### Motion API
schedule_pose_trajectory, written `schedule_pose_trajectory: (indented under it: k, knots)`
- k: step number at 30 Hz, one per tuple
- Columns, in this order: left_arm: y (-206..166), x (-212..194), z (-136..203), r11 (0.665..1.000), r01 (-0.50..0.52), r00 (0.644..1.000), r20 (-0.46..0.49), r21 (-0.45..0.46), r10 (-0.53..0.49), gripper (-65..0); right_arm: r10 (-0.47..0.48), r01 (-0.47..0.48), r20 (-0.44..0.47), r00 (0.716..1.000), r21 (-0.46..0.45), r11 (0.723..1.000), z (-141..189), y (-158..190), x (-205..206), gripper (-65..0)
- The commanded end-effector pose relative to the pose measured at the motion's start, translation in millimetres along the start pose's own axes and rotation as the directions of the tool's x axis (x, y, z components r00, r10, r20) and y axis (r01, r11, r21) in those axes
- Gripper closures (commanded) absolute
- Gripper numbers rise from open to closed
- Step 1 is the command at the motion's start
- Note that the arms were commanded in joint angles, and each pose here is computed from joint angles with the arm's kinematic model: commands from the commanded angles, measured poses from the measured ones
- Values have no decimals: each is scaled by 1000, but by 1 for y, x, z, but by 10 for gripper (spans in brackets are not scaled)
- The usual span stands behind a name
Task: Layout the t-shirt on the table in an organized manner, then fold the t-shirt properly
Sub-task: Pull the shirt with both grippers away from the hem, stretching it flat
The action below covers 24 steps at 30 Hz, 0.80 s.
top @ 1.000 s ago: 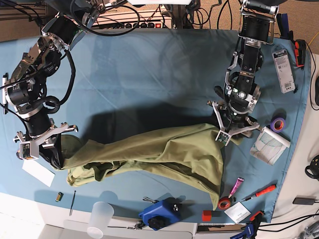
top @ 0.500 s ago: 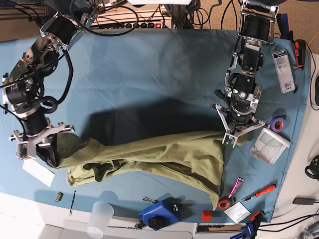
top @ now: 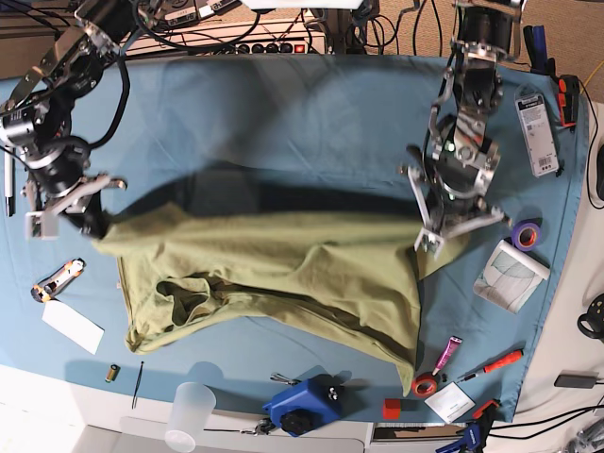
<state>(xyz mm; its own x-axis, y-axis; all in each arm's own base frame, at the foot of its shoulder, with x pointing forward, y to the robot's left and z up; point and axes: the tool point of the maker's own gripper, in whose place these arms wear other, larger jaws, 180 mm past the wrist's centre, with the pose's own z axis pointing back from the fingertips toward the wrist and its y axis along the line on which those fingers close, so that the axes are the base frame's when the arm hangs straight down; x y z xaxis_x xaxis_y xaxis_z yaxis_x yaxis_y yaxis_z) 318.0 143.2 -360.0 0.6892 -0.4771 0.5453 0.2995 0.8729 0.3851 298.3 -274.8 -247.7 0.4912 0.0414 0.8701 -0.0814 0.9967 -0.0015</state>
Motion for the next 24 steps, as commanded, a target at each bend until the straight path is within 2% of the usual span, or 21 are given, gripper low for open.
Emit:
schedule_pose_trajectory:
  k: [1,6,9,12,14,16,17,18,20,24]
  knots:
    - [6,9,6,1000,1,999,33,19,-2,0,14,-14,30,999,11,1000,4,1,10,0]
    - [-5,-18,18,1000,24,1000,-2,-16,-24,0,4,3,-104,995,72,997,10,13,-25,0]
    - [-1,-33,29,998,56,998,-19,-5,-56,0,-21,27,-105,994,58,998,16,7,-32,0]
    - [1,-38,40,997,81,997,-2,-1,-81,0,-32,42,-124,992,79,996,23,7,-39,0]
    - [0,-41,43,996,87,996,3,-16,-87,0,-35,41,-123,992,51,998,29,-2,-42,0]
    - [0,-47,44,995,98,995,-10,-18,-98,0,-109,108,-74,991,-11,994,38,-19,-37,0]
    - [0,-50,45,995,99,995,-15,-20,-100,0,-135,135,-60,989,-12,991,42,-22,-36,0]
    - [-2,-51,45,995,99,995,-17,-23,-99,0,-139,140,-70,988,9,990,46,-20,-38,0]
    - [-2,-52,45,995,99,995,-19,-25,-99,0,-83,90,-89,993,75,993,53,-12,-42,0]
    - [-6,-44,45,995,90,996,30,-42,-89,0,-92,102,-137,986,63,993,62,-13,-61,0]
